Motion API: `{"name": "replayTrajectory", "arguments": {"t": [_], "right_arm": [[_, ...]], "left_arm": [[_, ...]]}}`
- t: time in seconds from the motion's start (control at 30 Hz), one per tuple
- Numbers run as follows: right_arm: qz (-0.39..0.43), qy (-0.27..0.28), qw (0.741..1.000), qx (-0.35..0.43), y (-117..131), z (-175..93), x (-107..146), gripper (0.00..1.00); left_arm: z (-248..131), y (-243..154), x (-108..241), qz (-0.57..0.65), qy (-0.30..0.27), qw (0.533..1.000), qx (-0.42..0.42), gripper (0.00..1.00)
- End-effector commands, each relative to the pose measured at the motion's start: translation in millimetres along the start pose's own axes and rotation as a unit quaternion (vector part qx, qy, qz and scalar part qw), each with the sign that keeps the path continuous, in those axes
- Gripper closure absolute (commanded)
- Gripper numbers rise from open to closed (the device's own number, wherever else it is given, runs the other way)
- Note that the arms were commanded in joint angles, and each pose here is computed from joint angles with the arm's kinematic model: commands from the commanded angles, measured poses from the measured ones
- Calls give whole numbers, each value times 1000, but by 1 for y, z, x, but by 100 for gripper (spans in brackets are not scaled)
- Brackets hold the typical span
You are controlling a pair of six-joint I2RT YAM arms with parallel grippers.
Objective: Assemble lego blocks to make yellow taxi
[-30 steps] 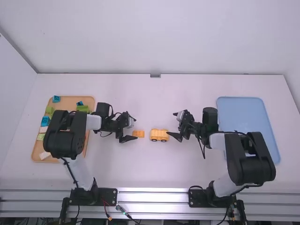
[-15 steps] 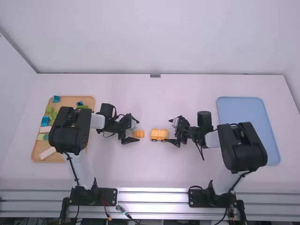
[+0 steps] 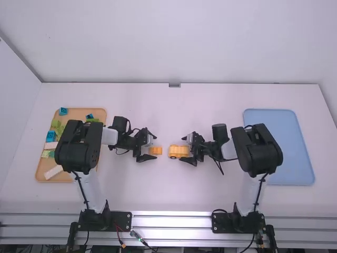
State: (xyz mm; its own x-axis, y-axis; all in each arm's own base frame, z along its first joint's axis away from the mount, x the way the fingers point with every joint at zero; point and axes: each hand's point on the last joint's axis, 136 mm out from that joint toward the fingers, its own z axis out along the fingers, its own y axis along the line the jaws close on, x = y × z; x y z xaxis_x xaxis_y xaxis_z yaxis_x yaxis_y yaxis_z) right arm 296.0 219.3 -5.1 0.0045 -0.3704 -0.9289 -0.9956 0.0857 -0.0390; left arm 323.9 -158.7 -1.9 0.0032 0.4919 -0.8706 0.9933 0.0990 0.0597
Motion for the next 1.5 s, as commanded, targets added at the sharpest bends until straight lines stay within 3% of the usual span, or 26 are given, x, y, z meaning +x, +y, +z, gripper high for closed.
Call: {"name": "replayTrajectory", "arguments": {"t": [0.0, 0.57, 0.7, 0.87, 1.2, 1.37, 1.47], "right_arm": [[-1, 10, 1000, -2, -1, 6, 5, 1], [-6, 31, 999, 31, 8, 10, 15, 1], [-7, 30, 999, 30, 8, 10, 14, 10], [-25, 41, 999, 18, 13, 10, 20, 34], [-28, 37, 999, -8, 12, 13, 17, 40], [-35, 35, 999, -5, 10, 13, 15, 40], [-34, 35, 999, -6, 8, 14, 14, 40]], "left_arm": [[3, -2, -4, 4, -14, 1000, 9, 1], [3, 0, -4, -16, -15, 1000, 6, 0], [3, 0, -4, -17, -15, 1000, 6, 0], [3, -1, -4, -18, -14, 1000, 7, 0], [3, -2, -4, -22, -14, 1000, 10, 1], [6, -5, -5, -12, -14, 1000, 13, 14], [10, -6, -6, -5, -10, 1000, 16, 15]]}}
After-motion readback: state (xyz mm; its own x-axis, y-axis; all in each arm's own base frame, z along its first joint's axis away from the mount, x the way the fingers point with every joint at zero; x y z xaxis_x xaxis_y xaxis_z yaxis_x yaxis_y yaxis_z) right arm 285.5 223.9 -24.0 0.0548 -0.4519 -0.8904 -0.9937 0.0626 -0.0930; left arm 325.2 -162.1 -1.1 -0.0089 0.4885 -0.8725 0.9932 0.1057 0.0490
